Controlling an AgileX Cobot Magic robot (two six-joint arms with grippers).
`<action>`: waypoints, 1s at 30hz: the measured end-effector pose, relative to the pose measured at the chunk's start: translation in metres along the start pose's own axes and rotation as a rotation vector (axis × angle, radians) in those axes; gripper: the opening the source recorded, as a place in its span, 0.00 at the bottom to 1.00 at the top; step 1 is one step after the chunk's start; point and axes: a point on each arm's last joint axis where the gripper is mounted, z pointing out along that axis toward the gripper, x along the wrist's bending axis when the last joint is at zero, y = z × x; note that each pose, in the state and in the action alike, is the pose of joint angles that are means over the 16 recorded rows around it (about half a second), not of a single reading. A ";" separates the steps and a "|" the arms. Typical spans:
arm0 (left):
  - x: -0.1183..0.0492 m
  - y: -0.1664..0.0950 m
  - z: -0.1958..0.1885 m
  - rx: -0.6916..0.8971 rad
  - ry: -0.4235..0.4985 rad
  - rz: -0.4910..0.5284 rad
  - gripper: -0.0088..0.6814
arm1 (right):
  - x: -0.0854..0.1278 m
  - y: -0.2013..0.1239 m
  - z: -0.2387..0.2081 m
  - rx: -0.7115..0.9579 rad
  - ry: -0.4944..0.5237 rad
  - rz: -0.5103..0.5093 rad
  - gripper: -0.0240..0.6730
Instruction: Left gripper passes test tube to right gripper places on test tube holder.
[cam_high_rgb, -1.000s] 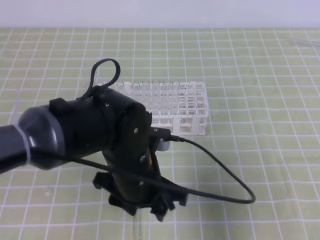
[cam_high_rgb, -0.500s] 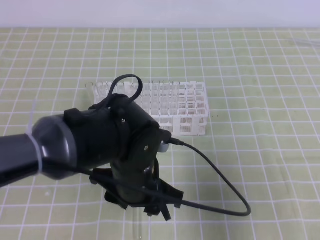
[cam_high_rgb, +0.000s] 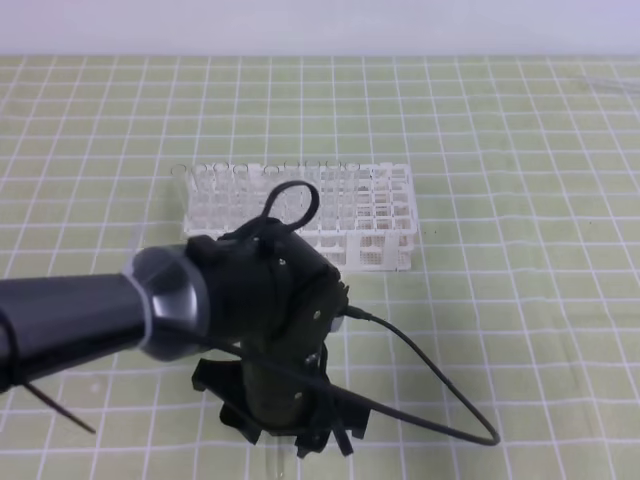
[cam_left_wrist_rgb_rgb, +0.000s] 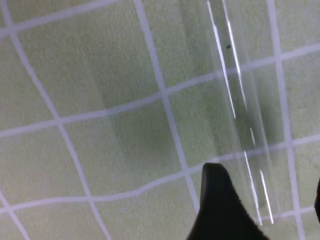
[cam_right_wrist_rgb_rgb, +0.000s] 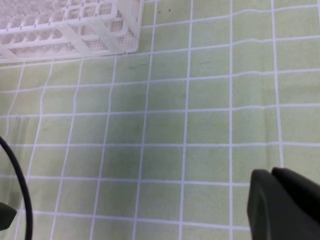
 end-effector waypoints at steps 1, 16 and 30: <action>0.000 0.000 0.002 0.005 0.003 0.001 0.54 | 0.000 0.000 0.000 0.000 0.000 0.000 0.01; -0.003 0.004 0.023 0.040 0.019 0.016 0.49 | 0.000 0.000 0.000 0.000 0.000 0.000 0.01; -0.003 0.003 0.025 0.057 0.027 0.014 0.19 | 0.000 0.000 0.000 0.000 0.000 0.000 0.01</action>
